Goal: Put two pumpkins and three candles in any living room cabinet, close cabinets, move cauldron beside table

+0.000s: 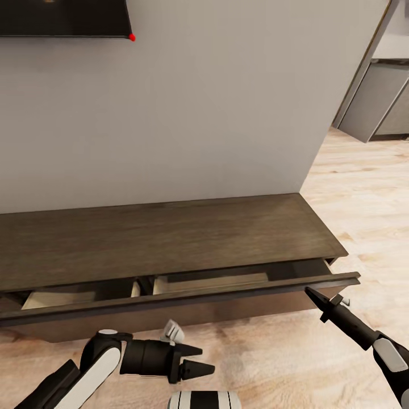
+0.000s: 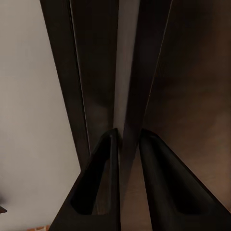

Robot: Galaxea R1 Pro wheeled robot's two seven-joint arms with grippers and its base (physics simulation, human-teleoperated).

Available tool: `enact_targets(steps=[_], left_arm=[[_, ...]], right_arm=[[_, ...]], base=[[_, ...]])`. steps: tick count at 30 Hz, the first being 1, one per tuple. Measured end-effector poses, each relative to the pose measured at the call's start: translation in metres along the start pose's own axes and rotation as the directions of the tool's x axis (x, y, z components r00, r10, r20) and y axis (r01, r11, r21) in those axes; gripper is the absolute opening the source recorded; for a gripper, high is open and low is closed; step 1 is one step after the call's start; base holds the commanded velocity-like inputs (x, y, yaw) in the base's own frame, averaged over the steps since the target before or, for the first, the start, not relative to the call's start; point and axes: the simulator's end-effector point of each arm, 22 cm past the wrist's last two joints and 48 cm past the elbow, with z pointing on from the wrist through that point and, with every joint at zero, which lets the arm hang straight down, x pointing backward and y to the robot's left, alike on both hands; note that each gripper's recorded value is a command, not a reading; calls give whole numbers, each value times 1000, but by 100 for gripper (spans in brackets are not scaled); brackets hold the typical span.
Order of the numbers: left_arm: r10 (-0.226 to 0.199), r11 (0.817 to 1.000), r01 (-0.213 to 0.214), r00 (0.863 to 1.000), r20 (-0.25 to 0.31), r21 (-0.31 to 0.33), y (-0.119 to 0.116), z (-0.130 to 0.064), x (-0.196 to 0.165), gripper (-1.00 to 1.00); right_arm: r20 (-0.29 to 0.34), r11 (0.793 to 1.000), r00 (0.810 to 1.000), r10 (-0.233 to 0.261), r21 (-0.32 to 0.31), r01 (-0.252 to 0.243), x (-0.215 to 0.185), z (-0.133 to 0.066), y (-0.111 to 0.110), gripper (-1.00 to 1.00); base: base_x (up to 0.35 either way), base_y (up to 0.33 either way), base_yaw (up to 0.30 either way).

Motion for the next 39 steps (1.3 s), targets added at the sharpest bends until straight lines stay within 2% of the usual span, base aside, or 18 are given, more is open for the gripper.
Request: enact_targets(steps=[9, 18, 20, 39], left_arm=[[41, 998, -43, 999, 31, 54, -12, -4, -17, 100], [48, 996, -51, 998, 36, 69, -15, -5, -20, 100], [53, 996, -56, 998, 39, 67, -15, -8, -22, 100], [54, 996, -56, 998, 39, 66, -15, -8, -22, 100]], right_arm=[[-14, 1000, 1000, -3, -3, 3, 4, 2, 0, -100], [-60, 999, 998, -32, -12, 31, 18, 7, 0, -100], [-81, 1000, 996, -27, -3, 27, 23, 6, -1, -100], [-75, 1000, 997, -30, -7, 30, 21, 6, 0, -100]], base=[[-195, -49, 0], [-313, -111, 0], [0, 0, 0], [0, 0, 0]])
